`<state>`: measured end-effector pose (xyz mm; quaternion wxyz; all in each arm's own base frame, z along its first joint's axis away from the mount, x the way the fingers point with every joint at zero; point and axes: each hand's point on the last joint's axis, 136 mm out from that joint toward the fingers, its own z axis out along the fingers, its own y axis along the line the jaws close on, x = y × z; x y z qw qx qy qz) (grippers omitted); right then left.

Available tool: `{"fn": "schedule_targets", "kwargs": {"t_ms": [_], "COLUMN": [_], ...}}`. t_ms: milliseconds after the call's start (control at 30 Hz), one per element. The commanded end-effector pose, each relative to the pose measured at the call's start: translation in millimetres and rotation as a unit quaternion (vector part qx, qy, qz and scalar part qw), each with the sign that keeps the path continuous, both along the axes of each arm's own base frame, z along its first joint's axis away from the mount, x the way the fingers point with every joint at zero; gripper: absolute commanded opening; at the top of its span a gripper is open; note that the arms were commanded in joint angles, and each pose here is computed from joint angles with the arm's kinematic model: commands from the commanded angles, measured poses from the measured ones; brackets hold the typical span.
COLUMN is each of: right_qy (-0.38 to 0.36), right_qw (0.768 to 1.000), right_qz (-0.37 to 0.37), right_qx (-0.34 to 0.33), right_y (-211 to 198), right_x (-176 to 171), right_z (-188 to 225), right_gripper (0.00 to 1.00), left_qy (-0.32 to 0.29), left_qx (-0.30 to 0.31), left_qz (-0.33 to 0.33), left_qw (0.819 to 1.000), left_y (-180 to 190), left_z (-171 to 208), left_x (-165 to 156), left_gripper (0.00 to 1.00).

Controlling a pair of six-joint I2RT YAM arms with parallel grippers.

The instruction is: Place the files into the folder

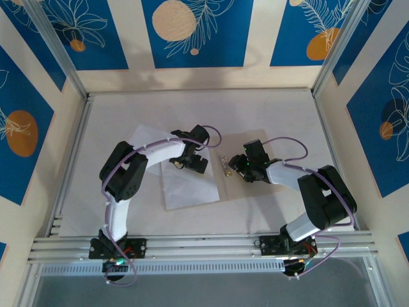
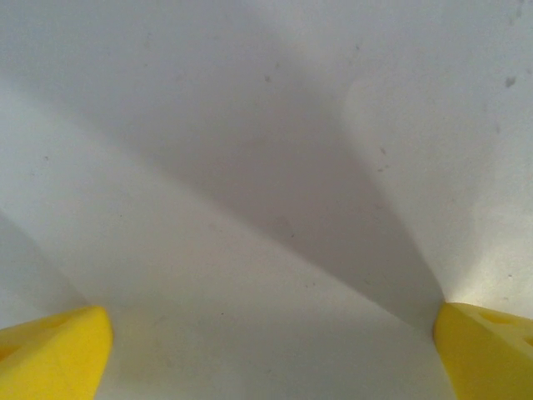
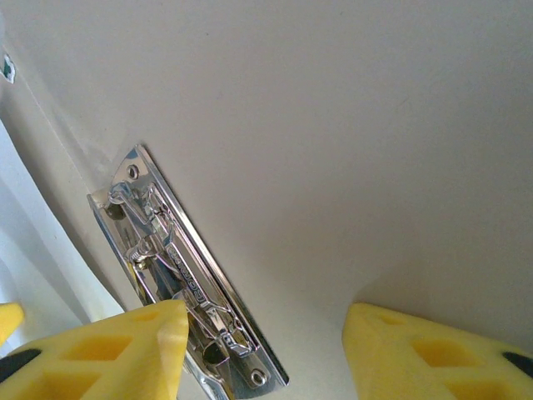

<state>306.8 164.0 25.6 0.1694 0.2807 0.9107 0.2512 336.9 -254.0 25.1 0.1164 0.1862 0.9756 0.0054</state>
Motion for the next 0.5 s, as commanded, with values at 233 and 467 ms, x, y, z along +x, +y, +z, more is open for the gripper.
{"fn": "schedule_targets", "kwargs": {"t_ms": [233,467], "right_qy": [0.063,0.061], "right_qw": [0.997,0.997], "right_qz": [-0.013,-0.016], "right_qx": [-0.042,-0.037], "right_y": [-16.1,-17.0], "right_x": [-26.9,-29.6], "right_z": [-29.9,-29.3], "right_gripper": [0.55,0.55], "left_qy": [-0.026,-0.011], "left_qx": [-0.043,-0.062], "left_qz": [-0.022,-0.005], "left_qw": [0.999,0.998], "left_y": [-11.7,-9.2], "left_z": [62.3,69.0], "left_x": [1.4,-19.1], "left_gripper": [1.00,1.00]}}
